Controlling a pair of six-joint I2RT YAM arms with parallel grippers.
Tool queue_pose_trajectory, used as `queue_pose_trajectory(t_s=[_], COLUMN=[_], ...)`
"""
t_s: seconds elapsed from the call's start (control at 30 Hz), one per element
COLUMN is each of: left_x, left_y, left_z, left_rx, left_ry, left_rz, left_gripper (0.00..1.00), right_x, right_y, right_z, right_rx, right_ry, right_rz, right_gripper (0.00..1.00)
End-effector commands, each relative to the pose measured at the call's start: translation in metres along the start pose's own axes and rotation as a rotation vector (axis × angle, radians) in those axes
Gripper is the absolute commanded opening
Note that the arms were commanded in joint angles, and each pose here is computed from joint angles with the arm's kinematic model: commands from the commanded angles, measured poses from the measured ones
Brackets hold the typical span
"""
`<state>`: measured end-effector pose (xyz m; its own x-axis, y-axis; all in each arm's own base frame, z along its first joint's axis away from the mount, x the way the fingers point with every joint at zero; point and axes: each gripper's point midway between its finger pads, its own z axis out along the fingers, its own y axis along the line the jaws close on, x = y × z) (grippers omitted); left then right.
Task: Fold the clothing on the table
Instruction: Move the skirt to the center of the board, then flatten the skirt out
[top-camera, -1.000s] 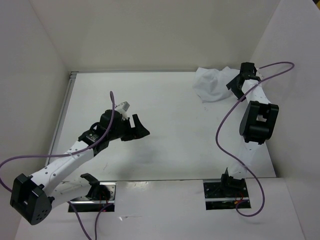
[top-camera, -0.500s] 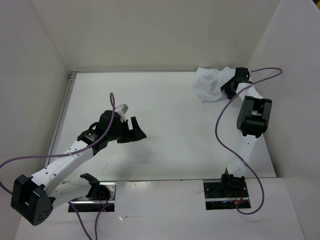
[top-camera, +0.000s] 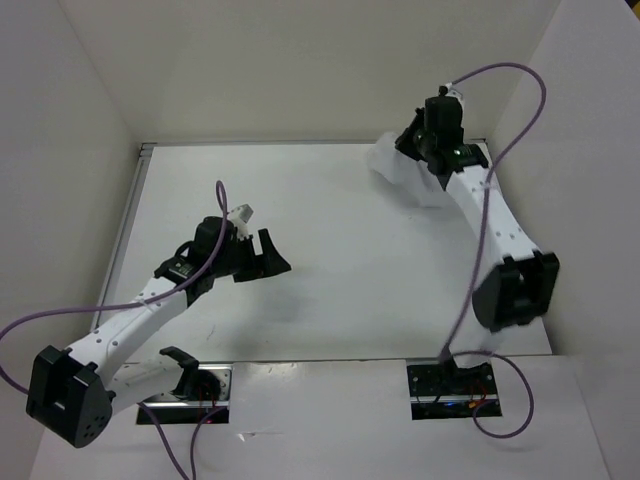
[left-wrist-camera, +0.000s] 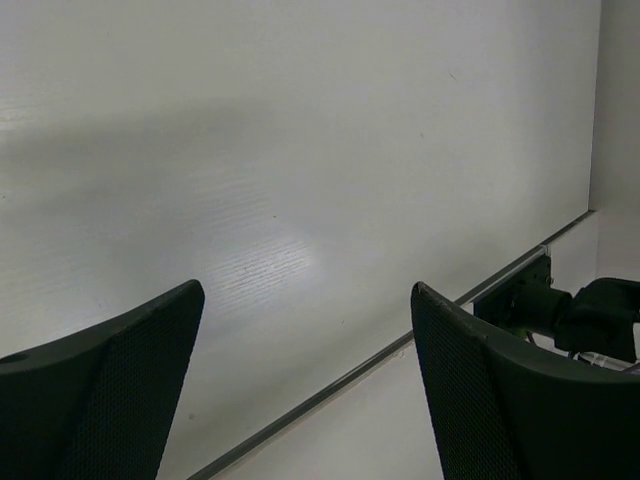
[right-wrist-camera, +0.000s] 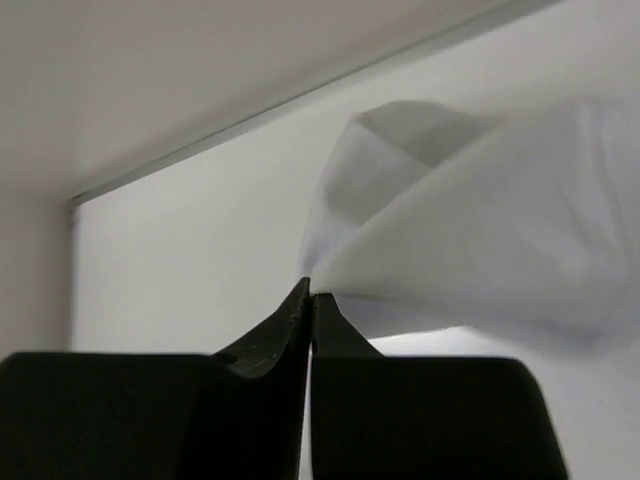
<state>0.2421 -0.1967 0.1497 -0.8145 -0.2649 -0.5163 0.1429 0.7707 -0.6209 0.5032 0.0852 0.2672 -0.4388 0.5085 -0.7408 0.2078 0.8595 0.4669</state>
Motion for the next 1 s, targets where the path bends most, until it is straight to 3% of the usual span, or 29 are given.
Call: queue_pose_trajectory(t_s=[0.0, 0.03, 0.07, 0.13, 0.2, 0.37, 0.5, 0.63, 0.73, 0.87, 0.97], left_x=[-0.004, -0.006, -0.007, -0.012, -0.013, -0.021, -0.032, -0.028, -0.016, 0.020, 0.041], left_y=[-0.006, -0.008, -0.006, -0.006, -0.004, -0.004, -0.009, -0.001, 0.022, 0.064, 0.072], left_z=[0.001, -0.002, -0.002, -0.008, -0.013, -0.016, -0.013, 0.001, 0.009, 0.014, 0.021], left_rx=[0.048, 0.055, 0.046, 0.043, 0.025, 0.026, 0.024, -0.008, -0.131, -0.341, -0.364], left_ry=[-0.020, -0.030, -0.037, -0.066, -0.083, -0.114, -0.109, -0.051, 0.006, 0.122, 0.210], left_rz=[0.006, 0.010, 0.009, 0.010, 0.009, 0.019, 0.042, 0.031, -0.052, -0.144, -0.160], left_gripper=[0.91, 0.91, 0.91, 0.91, 0.91, 0.91, 0.91, 0.89, 0.84, 0.78, 0.75], right_x=[0.033, 0.062, 0.091, 0.121, 0.131, 0.111, 0.142, 0.205, 0.265, 0.321, 0.341], right_y=[0.002, -0.009, -0.013, -0.021, -0.033, -0.028, -0.025, -0.015, -0.017, -0.026, -0.017], right_z=[-0.079, -0.093, -0.107, -0.133, -0.169, -0.188, -0.156, -0.147, -0.155, -0.164, -0.167], right_rx=[-0.002, -0.013, -0.012, -0.023, -0.024, -0.067, -0.050, -0.107, -0.094, -0.040, -0.058], right_ry=[0.076, 0.159, 0.246, 0.323, 0.313, 0.219, 0.357, 0.553, 0.741, 0.889, 0.927], right_rz=[-0.024, -0.018, -0.020, -0.013, 0.021, 0.038, 0.003, -0.104, -0.230, -0.373, -0.427], right_gripper=[0.00, 0.08, 0.39, 0.50, 0.65, 0.61, 0.61, 0.60, 0.58, 0.58, 0.58])
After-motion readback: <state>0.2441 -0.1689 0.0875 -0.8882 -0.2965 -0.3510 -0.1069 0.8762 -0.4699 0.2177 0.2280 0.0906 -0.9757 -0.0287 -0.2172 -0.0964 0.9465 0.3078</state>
